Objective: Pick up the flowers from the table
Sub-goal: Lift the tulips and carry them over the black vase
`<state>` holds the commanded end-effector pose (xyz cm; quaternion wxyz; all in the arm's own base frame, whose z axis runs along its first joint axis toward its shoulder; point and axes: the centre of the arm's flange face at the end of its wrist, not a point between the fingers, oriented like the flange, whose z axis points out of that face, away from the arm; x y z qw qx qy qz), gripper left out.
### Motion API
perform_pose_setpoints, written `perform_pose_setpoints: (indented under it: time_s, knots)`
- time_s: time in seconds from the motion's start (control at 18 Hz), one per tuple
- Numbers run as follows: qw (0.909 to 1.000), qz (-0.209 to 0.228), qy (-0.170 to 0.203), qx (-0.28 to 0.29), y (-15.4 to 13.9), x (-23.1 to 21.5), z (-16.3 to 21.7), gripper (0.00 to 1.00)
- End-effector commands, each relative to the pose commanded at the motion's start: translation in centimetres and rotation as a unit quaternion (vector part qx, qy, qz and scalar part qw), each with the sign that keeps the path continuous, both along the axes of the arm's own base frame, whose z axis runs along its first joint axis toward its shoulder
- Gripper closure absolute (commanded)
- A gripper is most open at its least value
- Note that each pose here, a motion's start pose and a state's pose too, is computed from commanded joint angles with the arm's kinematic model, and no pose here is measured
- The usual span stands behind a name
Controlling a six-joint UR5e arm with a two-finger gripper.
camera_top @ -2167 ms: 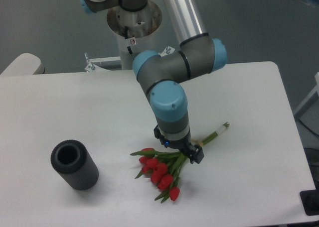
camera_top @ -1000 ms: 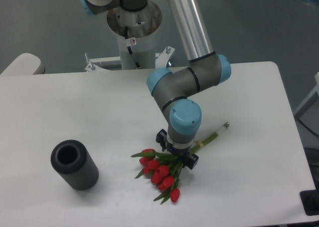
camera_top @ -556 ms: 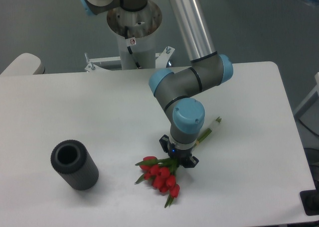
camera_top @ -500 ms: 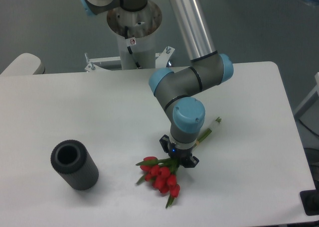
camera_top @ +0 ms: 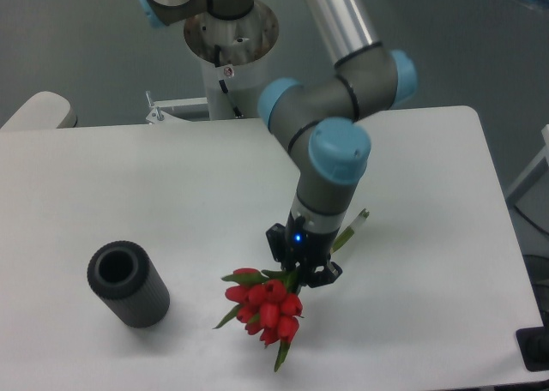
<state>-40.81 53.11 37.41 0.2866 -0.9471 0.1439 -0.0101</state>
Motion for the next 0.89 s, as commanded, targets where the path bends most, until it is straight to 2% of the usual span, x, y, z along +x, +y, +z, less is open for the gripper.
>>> perform_pose_setpoints:
  time_s: [0.22,0.56,0.72,0.89]
  knots:
    - [0.9959,-0.015,-0.034,0.082,1.2,0.8,4.1,0.75]
    - [0.9768,-0.031,-0.107,0.183,3.4,2.6,9.8,0.75]
    - [0.9693,-0.037,-0.138,0.200,4.0,3.6,10.1,0.75]
    - [0.9690,-0.037,-0.142,0.199,4.3,3.7,9.9,0.75]
